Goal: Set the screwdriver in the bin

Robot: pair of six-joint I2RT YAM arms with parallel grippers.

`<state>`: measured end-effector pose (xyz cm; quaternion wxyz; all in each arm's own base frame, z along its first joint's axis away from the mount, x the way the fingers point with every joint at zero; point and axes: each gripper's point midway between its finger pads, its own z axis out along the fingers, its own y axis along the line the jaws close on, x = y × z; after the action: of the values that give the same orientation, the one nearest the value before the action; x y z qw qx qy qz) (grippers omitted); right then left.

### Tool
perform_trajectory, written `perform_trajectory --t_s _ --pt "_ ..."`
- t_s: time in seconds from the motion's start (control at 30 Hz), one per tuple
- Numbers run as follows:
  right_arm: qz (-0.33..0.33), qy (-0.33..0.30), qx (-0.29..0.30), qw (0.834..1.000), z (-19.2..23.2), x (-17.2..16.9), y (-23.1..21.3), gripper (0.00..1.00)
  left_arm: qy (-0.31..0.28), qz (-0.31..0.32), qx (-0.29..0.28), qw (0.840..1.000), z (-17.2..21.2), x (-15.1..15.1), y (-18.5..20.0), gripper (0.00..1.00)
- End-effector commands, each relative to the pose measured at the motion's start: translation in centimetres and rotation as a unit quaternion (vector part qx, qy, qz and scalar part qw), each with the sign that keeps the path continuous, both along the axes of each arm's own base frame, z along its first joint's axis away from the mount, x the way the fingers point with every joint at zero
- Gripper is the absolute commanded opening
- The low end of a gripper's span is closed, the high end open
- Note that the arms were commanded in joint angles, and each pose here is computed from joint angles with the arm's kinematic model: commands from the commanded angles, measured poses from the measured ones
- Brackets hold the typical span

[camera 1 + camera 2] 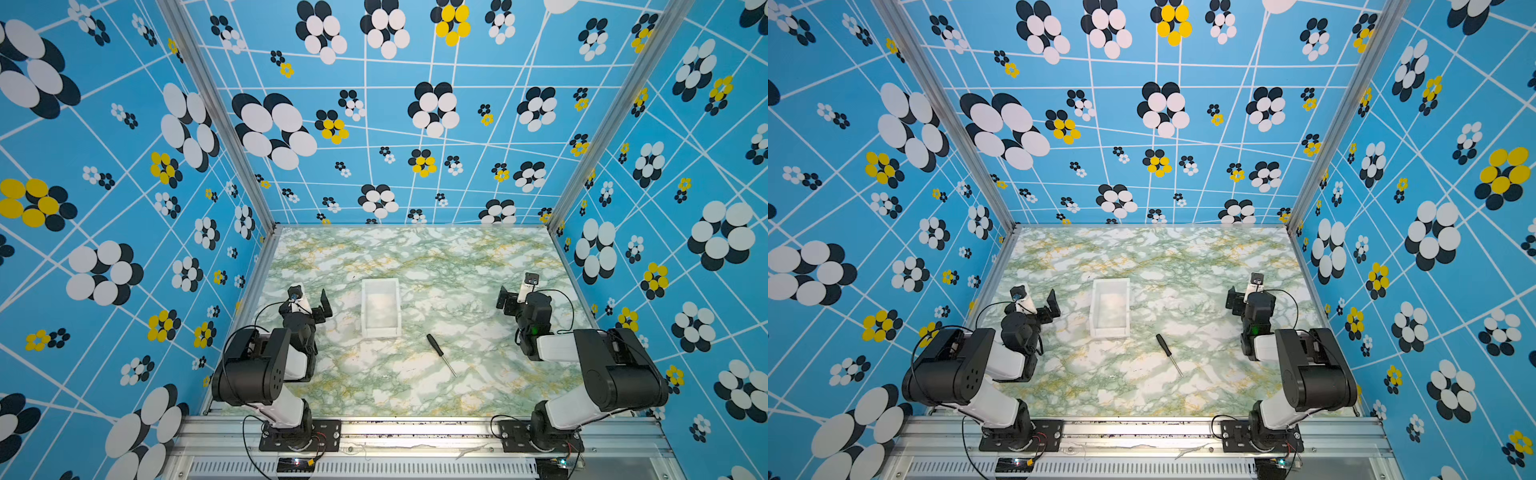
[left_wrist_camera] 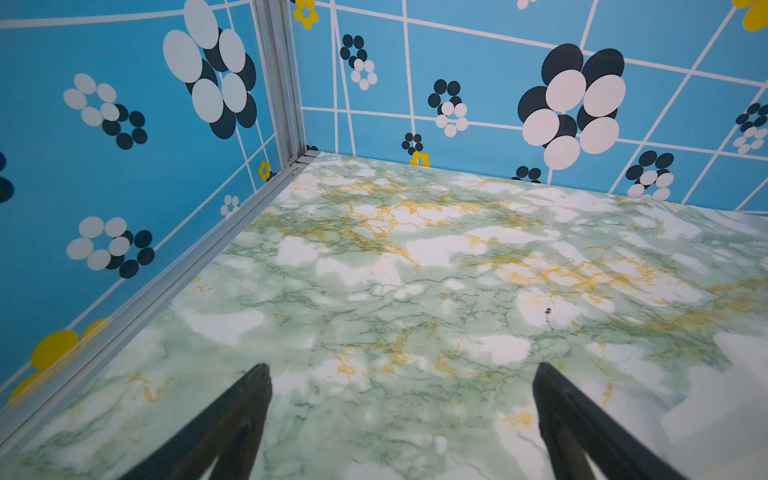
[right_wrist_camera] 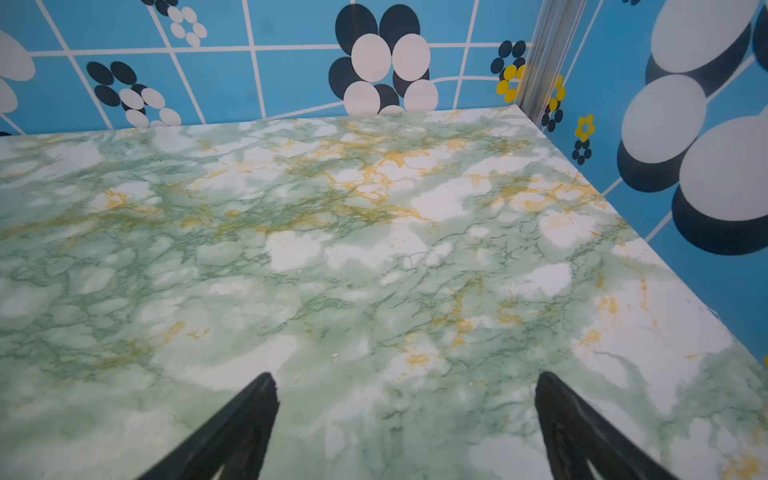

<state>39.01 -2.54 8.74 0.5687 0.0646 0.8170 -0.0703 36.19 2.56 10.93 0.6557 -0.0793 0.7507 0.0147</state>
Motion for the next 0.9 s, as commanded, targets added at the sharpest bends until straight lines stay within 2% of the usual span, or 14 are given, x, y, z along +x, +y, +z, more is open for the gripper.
perform_trajectory --t_s 0.0,0.43,0.57,0.87 --pt "0.006 -0.005 0.002 1.000 0.6 0.5 0.2 0.99 -0.003 0.013 -0.005 1.000 -0.1 -0.2 0.6 0.99" --pt "0.006 -0.005 0.002 1.000 0.6 0.5 0.2 0.99 -0.003 0.012 -0.005 1.000 -0.1 -0.2 0.5 0.99" --pt "0.005 -0.005 0.002 1.000 0.7 0.5 0.2 0.99 -0.002 -0.012 0.001 1.000 -0.1 -0.1 -0.3 0.99" --pt "0.006 -0.006 0.002 1.000 0.7 0.5 0.2 0.99 0.000 -0.023 0.002 1.000 -0.1 0.2 -0.7 0.99"
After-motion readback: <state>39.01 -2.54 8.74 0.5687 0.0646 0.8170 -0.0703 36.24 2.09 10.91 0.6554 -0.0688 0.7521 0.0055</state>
